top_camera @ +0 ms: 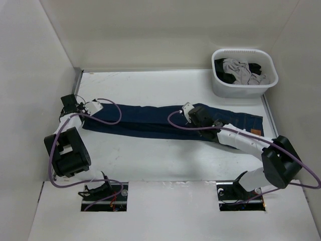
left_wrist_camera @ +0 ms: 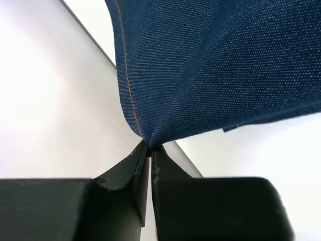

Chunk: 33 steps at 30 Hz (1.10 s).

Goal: Fold and stack the trousers
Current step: Fold the trousers

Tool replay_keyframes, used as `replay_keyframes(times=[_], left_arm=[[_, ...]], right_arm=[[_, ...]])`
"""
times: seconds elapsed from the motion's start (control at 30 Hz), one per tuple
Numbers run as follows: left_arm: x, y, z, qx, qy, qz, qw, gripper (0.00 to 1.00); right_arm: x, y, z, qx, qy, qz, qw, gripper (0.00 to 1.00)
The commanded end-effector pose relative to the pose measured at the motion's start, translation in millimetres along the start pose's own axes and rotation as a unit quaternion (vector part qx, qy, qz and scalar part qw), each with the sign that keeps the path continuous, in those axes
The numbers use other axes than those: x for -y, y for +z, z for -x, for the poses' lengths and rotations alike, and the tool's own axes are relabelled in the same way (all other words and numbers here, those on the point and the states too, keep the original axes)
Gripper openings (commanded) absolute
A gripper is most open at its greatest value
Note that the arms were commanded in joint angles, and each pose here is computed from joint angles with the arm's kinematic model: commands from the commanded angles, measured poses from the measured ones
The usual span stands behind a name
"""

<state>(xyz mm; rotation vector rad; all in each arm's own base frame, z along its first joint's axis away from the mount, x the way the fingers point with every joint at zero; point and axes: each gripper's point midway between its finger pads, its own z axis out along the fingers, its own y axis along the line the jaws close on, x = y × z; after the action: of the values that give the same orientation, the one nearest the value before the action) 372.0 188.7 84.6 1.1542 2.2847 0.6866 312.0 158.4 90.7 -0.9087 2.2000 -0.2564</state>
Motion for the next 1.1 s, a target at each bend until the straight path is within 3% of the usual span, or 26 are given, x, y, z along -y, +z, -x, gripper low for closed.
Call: replay_keyframes(times=[0.0,0.07,0.1,0.17,0.23,0.33,0.37,0.4,0.43,0.47,0.5,0.53,0.6,0.7,0.8,0.9,1.0,1.07], left_arm=[[3.0,-12.5,-23.6,-0.034,0.001,0.016,0.999,0.0],[20.9,-10.9,-31.6,-0.045,0.004,-0.002,0.999,0.01],[32.0,-10.2,-35.0,-0.049,0.01,-0.017,0.999,0.04],[48.1,-9.7,-38.8,-0.053,0.022,-0.036,0.998,0.07],[55.4,-8.4,-41.8,-0.056,0.026,-0.042,0.997,0.1],[60.5,-6.3,-56.1,-0.073,0.019,-0.054,0.996,0.11],[61.5,-6.3,-61.0,-0.078,0.02,-0.057,0.995,0.11],[61.2,-6.9,-63.2,-0.08,0.023,-0.059,0.995,0.11],[61.9,-7.0,-65.1,-0.081,0.025,-0.061,0.994,0.12],[62.0,-6.9,-66.8,-0.083,0.025,-0.062,0.994,0.12],[61.7,-6.8,-67.4,-0.083,0.024,-0.062,0.994,0.12],[60.7,-6.3,-67.8,-0.084,0.024,-0.061,0.994,0.12],[60.7,-4.7,-67.9,-0.084,0.021,-0.06,0.994,0.11],[62.9,-3.3,-67.3,-0.084,0.02,-0.061,0.994,0.11],[64.9,-2.1,-66.0,-0.083,0.018,-0.063,0.994,0.11],[67.3,-0.4,-66.6,-0.084,0.014,-0.065,0.994,0.1],[67.4,1.0,-68.4,-0.086,0.009,-0.065,0.994,0.1],[66.6,1.6,-70.3,-0.088,0.008,-0.064,0.994,0.1]], right_arm=[[3.1,-2.4,-20.9,-0.026,0.013,-0.01,1.0,0.0],[-8.9,1.4,-28.9,-0.038,0.014,0.015,0.999,0.02],[-16.0,3.6,-34.6,-0.049,0.014,0.03,0.998,0.09],[-20.7,5.7,-39.1,-0.055,0.019,0.036,0.998,0.26],[-14.6,2.5,-32.9,-0.048,0.051,0.031,0.997,0.5],[18.8,-12.0,-25.4,-0.018,0.181,0.005,0.983,0.79],[35.1,-19.2,-25.2,-0.001,0.242,-0.009,0.97,0.95],[53.2,-26.9,-28.3,0.015,0.312,-0.028,0.95,1.0],[67.3,-33.0,-33.8,0.025,0.368,-0.044,0.929,1.0],[86.4,-41.6,-46.0,0.036,0.446,-0.073,0.891,1.0],[101.5,-49.6,-63.7,0.043,0.528,-0.1,0.842,1.0],[114.0,-59.2,-91.6,0.046,0.621,-0.133,0.771,1.0],[119.0,-69.1,-131.5,0.04,0.72,-0.173,0.671,1.0],[113.3,-78.4,-173.1,0.043,0.816,-0.206,0.539,1.0],[111.0,-85.1,-204.5,0.048,0.868,-0.24,0.433,1.0],[122.3,-83.3,-230.1,0.056,0.886,-0.277,0.368,1.0],[141.5,-74.0,-242.2,0.069,0.89,-0.29,0.344,1.0],[149.4,-69.9,-250.6,0.069,0.891,-0.302,0.333,0.94]])
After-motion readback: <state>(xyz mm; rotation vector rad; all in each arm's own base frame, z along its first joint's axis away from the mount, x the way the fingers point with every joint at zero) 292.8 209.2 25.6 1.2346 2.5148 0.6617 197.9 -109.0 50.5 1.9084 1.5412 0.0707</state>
